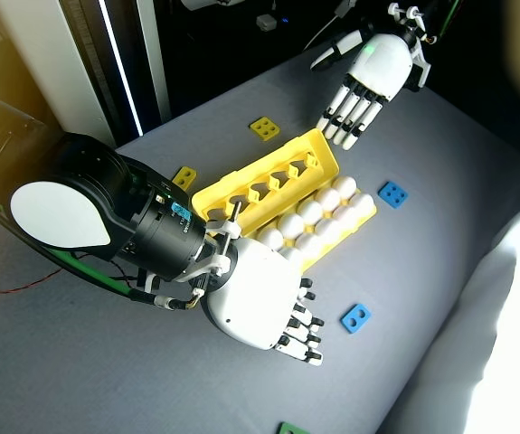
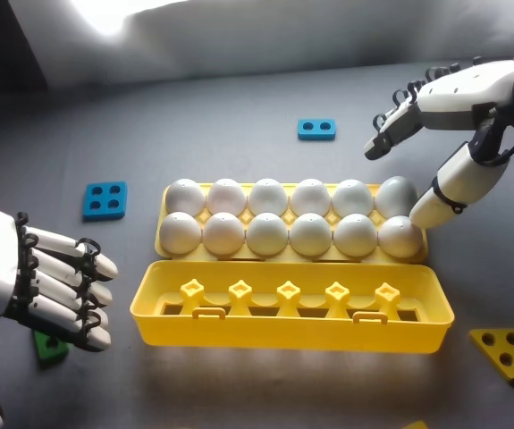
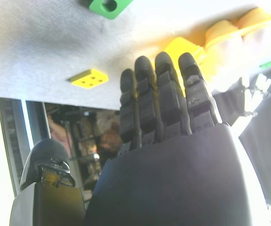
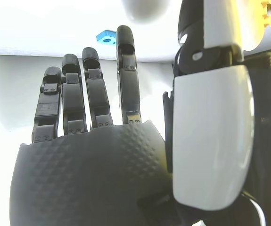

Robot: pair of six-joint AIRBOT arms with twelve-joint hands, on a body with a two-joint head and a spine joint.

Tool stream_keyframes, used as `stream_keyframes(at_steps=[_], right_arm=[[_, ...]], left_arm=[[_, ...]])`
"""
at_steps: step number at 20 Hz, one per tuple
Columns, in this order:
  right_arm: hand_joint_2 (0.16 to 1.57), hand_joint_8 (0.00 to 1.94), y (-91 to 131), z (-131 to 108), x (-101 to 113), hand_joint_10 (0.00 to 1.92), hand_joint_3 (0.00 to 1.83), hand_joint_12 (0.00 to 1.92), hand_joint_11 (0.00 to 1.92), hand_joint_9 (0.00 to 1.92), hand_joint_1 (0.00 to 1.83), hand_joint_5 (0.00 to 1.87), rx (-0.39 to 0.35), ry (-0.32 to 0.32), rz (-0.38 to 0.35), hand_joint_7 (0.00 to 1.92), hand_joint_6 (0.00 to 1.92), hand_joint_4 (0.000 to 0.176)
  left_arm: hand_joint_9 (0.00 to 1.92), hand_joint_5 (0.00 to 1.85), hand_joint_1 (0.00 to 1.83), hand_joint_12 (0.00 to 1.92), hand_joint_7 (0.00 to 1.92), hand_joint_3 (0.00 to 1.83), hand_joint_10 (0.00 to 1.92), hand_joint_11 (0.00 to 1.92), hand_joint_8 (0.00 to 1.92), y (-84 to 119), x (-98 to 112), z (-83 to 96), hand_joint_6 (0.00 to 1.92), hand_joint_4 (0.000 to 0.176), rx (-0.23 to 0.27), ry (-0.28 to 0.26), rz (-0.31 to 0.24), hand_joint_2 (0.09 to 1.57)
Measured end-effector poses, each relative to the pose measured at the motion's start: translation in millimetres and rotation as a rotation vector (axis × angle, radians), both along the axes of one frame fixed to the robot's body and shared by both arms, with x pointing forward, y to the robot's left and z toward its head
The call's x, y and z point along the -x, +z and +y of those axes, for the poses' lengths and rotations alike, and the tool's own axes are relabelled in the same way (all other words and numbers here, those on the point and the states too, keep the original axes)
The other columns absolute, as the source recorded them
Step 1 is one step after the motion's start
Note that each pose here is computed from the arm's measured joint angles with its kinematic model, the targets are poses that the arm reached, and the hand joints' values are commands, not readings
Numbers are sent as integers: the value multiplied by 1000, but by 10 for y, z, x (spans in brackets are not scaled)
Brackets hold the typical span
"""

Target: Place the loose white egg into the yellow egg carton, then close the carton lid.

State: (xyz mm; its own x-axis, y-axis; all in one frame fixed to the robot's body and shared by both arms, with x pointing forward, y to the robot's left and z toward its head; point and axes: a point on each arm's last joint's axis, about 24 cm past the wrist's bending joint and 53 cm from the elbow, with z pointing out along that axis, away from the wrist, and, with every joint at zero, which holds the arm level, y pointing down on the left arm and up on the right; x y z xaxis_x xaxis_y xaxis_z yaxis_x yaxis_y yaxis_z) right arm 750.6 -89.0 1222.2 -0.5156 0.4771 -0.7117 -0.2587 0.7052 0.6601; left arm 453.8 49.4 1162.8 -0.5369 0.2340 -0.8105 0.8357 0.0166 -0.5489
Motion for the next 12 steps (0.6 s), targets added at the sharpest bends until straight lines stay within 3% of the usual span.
stream_keyframes(at_steps=[1,5,10,12], right_arm=[[841,0,-1,-1,0,2,0,20,37,119,892,325,1,0,0,171,0,105],[829,0,-9,-5,-1,0,0,11,7,85,840,158,17,2,-6,130,0,59],[823,0,54,7,-8,0,0,41,55,86,808,120,70,20,-52,119,0,0],[831,0,118,44,10,0,1,57,72,77,673,101,116,50,-116,102,0,0]], left_arm=[[314,368,0,389,415,2,6,0,4,-1,0,0,2,0,0,0,0,1119],[281,353,0,310,390,0,2,0,1,-1,1,0,0,0,-1,0,0,1116],[271,349,0,289,385,0,0,0,1,52,13,-13,0,0,13,5,19,1115],[300,355,0,394,387,2,6,0,1,43,2,4,2,0,6,9,16,1124]])
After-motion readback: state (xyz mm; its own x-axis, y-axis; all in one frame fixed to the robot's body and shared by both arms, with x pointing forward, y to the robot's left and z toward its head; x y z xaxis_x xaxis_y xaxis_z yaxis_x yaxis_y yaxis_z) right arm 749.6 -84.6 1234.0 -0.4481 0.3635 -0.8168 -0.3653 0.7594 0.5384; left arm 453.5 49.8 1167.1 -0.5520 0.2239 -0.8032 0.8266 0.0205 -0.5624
